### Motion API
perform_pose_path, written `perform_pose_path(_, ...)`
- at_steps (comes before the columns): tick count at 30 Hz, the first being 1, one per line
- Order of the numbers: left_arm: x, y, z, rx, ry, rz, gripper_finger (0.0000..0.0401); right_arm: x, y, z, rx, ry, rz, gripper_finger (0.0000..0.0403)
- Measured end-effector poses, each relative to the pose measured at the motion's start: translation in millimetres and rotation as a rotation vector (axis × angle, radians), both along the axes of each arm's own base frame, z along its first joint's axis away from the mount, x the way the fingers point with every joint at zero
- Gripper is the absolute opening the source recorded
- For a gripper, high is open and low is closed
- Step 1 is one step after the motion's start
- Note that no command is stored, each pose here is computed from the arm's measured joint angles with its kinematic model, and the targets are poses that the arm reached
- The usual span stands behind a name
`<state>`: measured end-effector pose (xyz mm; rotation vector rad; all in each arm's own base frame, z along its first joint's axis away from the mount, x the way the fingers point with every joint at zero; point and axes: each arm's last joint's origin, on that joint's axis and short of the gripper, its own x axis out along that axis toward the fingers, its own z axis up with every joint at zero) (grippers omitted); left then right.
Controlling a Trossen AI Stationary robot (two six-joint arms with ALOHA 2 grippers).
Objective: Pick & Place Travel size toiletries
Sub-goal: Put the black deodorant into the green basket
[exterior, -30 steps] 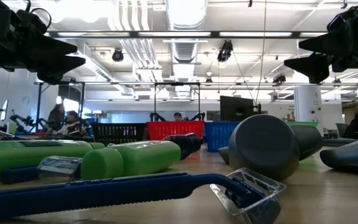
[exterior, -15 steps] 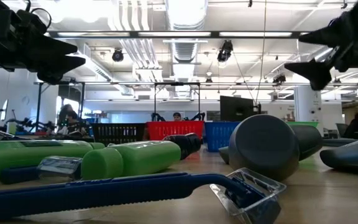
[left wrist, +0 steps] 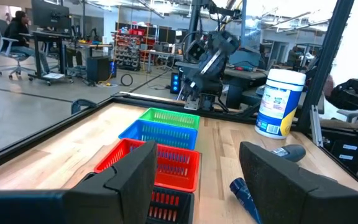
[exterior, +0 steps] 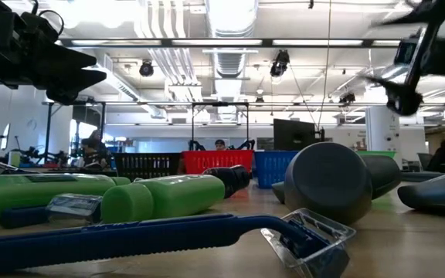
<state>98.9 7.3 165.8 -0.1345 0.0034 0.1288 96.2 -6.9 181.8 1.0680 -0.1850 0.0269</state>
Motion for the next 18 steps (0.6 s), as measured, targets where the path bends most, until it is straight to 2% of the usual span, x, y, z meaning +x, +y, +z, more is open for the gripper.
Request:
perform_pose_path(5, 0.1, 0.0, 0.8, 0.001, -0.011, 0.000, 0.0234, -3.3, 5.0, 13.8, -0.077, -0.145, 0.087, 0.0364)
perform_pose_path(18, 0.1, 0.0, 1.0, 0.001, -0.013, 0.000, 0.0234, -3.8, 11.1, 15.3, -0.087, -0.165, 0.148, 0.0364)
